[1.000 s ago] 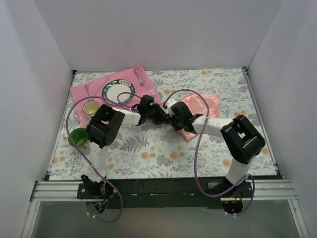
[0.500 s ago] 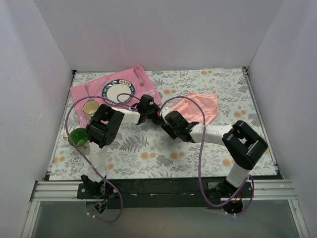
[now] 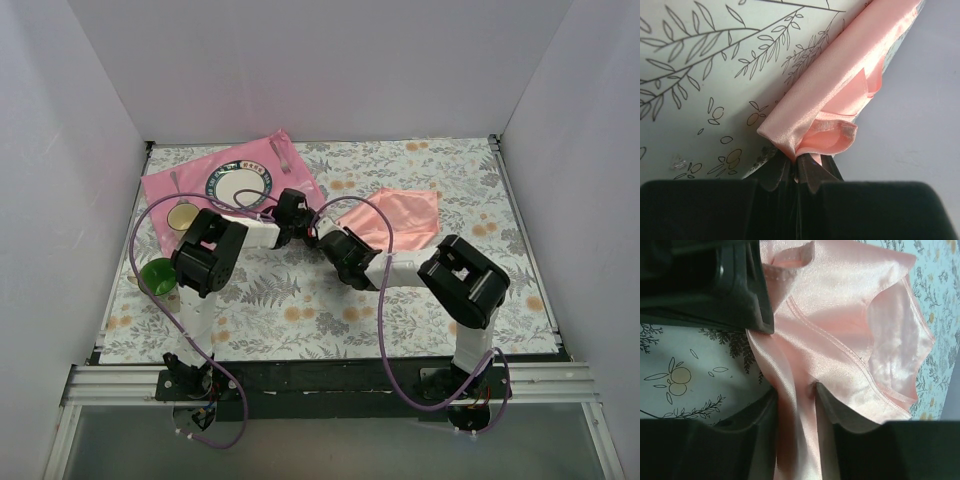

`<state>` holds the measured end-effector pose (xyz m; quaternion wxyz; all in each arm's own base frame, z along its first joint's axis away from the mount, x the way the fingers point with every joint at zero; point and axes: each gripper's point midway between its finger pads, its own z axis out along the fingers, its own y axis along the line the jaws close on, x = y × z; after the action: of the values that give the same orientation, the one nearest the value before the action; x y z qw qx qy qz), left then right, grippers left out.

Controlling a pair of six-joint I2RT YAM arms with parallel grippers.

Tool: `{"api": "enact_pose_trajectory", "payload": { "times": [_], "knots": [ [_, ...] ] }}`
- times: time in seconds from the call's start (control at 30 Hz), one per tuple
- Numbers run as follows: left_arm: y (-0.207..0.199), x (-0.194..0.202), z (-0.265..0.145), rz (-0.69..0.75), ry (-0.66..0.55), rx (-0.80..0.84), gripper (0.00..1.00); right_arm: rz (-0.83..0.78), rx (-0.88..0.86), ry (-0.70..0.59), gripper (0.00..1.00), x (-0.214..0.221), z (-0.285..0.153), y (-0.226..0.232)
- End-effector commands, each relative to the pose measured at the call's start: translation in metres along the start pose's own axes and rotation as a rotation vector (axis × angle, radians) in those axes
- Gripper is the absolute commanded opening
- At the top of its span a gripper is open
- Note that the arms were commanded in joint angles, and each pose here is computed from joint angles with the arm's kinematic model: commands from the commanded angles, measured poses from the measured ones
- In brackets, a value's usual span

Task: Fold the napkin, place the utensils inside, and roll it up
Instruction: Roll the napkin with the utensil

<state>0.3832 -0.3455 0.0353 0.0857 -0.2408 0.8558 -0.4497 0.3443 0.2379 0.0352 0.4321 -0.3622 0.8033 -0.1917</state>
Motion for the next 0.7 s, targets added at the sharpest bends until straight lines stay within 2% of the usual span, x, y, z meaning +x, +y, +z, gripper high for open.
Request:
{"api": "enact_pose_trajectory", "payload": {
  "times": [0.0, 0.1, 0.13, 0.2, 0.27, 0.37, 0.5, 0.67],
  "knots": [
    [-0.030, -0.006, -0.017, 0.019, 0.007, 0.071, 0.00, -0.075, -0.010, 0.088, 0.30, 0.026, 0.004, 0.004],
    [-0.030, -0.010, -0.016, 0.043, 0.000, 0.073, 0.07, -0.062, -0.099, 0.094, 0.16, 0.021, 0.007, 0.019],
    [-0.031, -0.009, -0.016, 0.055, 0.002, 0.076, 0.18, -0.055, -0.124, 0.122, 0.14, 0.025, 0.008, 0.024],
    [-0.033, -0.012, -0.019, 0.099, -0.020, 0.075, 0.28, -0.031, -0.203, 0.137, 0.08, 0.025, 0.007, 0.033],
    [-0.035, -0.014, -0.024, 0.126, -0.034, 0.066, 0.38, 0.009, -0.261, 0.147, 0.04, 0.025, 0.006, 0.036],
    [-0.035, -0.022, -0.030, 0.188, -0.088, 0.038, 0.47, 0.068, -0.362, 0.146, 0.01, 0.019, 0.004, 0.040],
    [-0.050, -0.028, -0.053, 0.282, -0.169, 0.034, 0.49, 0.168, -0.565, 0.143, 0.01, 0.011, -0.001, 0.051],
    [-0.045, -0.030, -0.078, 0.302, -0.270, 0.022, 0.50, 0.337, -0.781, 0.136, 0.01, 0.009, -0.006, 0.052]
  ]
}}
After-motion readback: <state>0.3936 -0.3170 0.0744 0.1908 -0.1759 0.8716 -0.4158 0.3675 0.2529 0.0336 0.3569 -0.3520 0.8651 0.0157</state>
